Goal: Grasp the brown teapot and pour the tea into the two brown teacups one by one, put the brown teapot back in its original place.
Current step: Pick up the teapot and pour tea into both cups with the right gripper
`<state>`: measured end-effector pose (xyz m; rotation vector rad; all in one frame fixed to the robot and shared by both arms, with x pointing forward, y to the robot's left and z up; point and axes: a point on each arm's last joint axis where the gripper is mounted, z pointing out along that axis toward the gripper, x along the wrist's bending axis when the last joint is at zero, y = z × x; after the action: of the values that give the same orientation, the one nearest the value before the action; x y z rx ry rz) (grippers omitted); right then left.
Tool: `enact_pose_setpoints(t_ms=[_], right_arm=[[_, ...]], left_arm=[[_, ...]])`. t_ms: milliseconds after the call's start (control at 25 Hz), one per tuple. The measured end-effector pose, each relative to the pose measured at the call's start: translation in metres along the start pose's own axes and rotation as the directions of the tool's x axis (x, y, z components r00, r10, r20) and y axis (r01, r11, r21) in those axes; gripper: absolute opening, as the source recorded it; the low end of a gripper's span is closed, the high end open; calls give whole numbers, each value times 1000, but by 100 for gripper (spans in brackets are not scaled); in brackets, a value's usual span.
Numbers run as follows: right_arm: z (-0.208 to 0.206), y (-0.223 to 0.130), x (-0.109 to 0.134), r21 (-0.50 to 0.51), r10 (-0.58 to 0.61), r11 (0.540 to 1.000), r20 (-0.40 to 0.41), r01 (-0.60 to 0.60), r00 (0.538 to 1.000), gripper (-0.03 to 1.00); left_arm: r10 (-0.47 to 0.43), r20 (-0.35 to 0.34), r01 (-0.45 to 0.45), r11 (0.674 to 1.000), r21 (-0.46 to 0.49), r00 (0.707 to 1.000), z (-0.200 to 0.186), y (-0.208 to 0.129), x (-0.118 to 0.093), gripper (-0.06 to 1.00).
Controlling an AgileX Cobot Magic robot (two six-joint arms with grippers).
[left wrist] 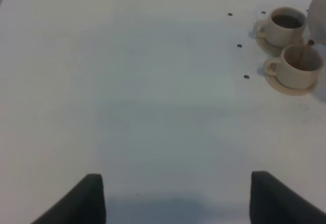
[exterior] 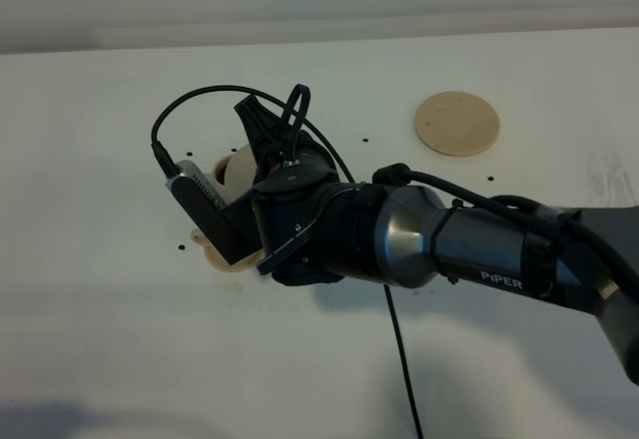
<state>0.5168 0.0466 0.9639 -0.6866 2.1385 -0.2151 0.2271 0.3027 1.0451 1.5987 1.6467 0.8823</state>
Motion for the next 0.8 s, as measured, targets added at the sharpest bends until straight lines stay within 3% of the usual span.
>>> enact_pose_setpoints(t_ms=[800], right_arm=[[0,0,0,-1,-85,996,1,85,996,9]], left_arm=[[0,0,0,1000,0,1000,0,0,0,57]])
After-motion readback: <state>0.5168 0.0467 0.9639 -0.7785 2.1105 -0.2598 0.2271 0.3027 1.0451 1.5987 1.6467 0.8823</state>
